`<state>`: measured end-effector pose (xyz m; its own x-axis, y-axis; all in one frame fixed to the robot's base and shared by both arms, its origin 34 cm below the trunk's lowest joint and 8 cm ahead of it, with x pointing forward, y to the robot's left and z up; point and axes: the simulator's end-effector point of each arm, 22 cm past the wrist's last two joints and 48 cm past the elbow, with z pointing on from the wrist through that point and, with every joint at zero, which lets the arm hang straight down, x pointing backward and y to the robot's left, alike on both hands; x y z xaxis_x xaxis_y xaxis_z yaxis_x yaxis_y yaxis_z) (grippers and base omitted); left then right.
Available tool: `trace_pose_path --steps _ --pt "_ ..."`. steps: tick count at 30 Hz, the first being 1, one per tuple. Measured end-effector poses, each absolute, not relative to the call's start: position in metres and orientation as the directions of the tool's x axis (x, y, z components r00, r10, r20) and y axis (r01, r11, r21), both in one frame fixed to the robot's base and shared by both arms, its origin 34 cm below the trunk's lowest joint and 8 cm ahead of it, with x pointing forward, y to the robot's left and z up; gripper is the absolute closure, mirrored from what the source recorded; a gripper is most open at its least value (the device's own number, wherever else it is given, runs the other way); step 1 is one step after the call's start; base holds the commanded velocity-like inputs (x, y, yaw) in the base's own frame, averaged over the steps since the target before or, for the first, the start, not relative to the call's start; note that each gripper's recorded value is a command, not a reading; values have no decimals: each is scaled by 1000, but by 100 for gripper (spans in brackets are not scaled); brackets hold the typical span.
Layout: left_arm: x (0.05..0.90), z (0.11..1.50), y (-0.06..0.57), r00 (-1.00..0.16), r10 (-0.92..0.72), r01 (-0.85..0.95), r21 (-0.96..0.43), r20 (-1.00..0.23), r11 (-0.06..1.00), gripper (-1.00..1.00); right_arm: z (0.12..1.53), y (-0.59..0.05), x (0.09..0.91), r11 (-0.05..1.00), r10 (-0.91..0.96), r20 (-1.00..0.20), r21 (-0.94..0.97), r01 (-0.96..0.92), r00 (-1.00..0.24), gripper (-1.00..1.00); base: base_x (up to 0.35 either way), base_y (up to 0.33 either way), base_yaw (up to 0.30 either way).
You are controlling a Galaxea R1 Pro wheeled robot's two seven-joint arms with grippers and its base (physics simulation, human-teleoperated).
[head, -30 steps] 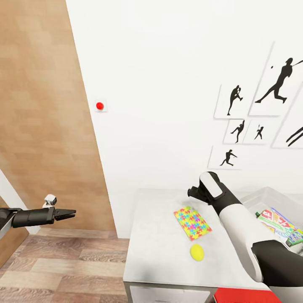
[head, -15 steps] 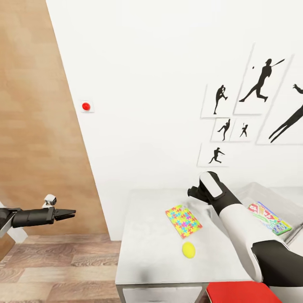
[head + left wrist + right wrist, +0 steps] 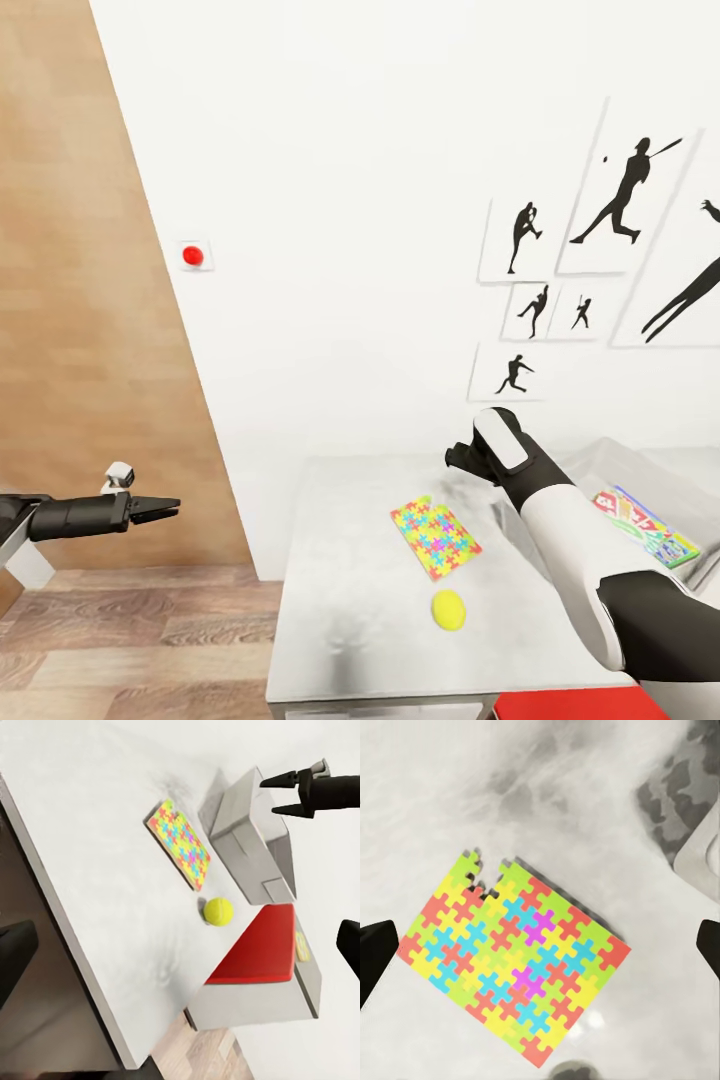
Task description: Put all the toys in the child's room - the three board games (two on the bed and one on the table), the two jigsaw puzzles on the table, and the tennis ball on the table - inside the toy box on the table in the child's room.
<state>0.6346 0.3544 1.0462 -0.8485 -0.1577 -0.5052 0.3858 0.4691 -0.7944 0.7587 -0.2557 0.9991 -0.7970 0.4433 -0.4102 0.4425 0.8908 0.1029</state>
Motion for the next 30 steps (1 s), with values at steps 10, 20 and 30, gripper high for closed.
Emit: trace_pose_path --steps 10,20,30 --pt "635 1041 354 -853 -158 377 -797 -498 472 -100 993 -256 758 893 439 -403 93 441 -803 -100 17 0 0" --pt "636 1034 354 -860 -158 366 -802 -485 472 -100 982 -254 757 894 436 -390 87 439 -811 -100 0 0 0" --pt "636 1033 354 -861 -158 364 -803 -484 472 -100 981 -250 757 896 433 -388 88 435 -813 -100 0 0 0"
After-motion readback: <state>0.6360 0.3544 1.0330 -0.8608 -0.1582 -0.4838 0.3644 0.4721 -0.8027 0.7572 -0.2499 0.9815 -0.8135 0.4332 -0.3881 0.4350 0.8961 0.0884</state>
